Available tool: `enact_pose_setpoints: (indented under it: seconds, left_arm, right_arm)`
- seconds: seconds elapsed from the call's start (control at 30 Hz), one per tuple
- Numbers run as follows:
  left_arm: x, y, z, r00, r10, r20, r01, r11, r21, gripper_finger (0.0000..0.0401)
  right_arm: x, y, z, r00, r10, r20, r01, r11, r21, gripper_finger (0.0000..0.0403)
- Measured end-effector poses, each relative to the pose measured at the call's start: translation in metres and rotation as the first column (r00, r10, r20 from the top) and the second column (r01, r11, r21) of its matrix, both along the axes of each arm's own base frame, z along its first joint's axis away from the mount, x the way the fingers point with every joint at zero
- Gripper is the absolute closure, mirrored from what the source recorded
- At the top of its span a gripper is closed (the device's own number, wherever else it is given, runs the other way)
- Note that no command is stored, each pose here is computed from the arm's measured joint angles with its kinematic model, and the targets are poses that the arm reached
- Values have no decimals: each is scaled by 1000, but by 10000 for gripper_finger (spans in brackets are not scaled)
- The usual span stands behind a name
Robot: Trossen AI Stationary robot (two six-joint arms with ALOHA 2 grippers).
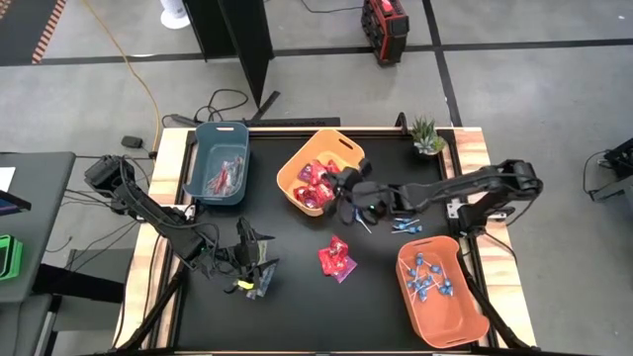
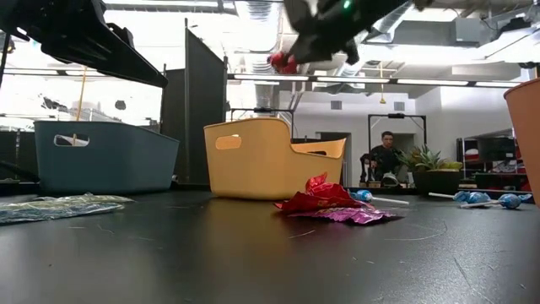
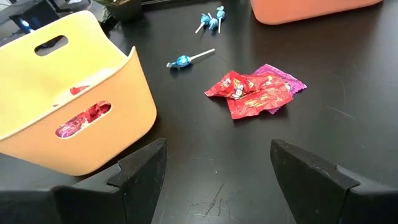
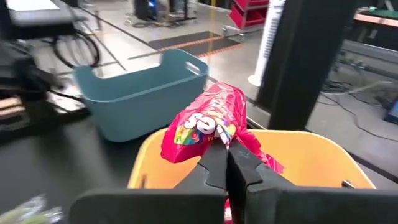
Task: Sort candy
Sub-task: Put the red candy into the yellow bin, then put the blue lollipop into the orange bin
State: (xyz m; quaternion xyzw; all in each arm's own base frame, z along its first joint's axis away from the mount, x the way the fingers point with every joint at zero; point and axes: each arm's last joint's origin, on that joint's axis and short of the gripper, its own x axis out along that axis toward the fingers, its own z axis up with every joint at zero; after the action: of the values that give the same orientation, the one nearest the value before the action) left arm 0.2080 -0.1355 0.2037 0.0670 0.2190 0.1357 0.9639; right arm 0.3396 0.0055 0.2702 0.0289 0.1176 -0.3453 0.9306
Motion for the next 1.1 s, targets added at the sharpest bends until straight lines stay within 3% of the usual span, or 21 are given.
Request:
enact_pose_setpoints:
  seconds: [0.13, 0.37, 0.47, 0.6, 0.8, 1.1]
  left_arm:
    - [0, 0, 0, 1000, 0, 0, 0, 1000, 0, 120]
    - [1, 1, 0, 1000, 5, 0, -5, 1000, 0, 120]
    - [1, 2, 0, 1000, 11, 2, -11, 1000, -5, 120]
    - [1, 2, 0, 1000, 14, 4, -13, 1000, -11, 120]
    - [1, 2, 0, 1000, 12, 1, -12, 1000, -8, 120]
    - [3, 5, 0, 1000, 30, 4, -29, 999, -12, 120]
  right_arm:
    - [7, -15, -11, 1000, -15, -28, 15, 1000, 11, 325]
    - [9, -25, -16, 1000, 18, -7, -18, 997, 80, 163]
    - [4, -20, -12, 999, 39, -34, -36, 996, 77, 124]
    - [-16, -6, -10, 979, 87, -186, -67, 992, 110, 114]
    - [-49, 14, -27, 897, 153, -416, -8, 944, 329, 118]
    - [-38, 10, -65, 819, 184, -543, 79, 902, 425, 118]
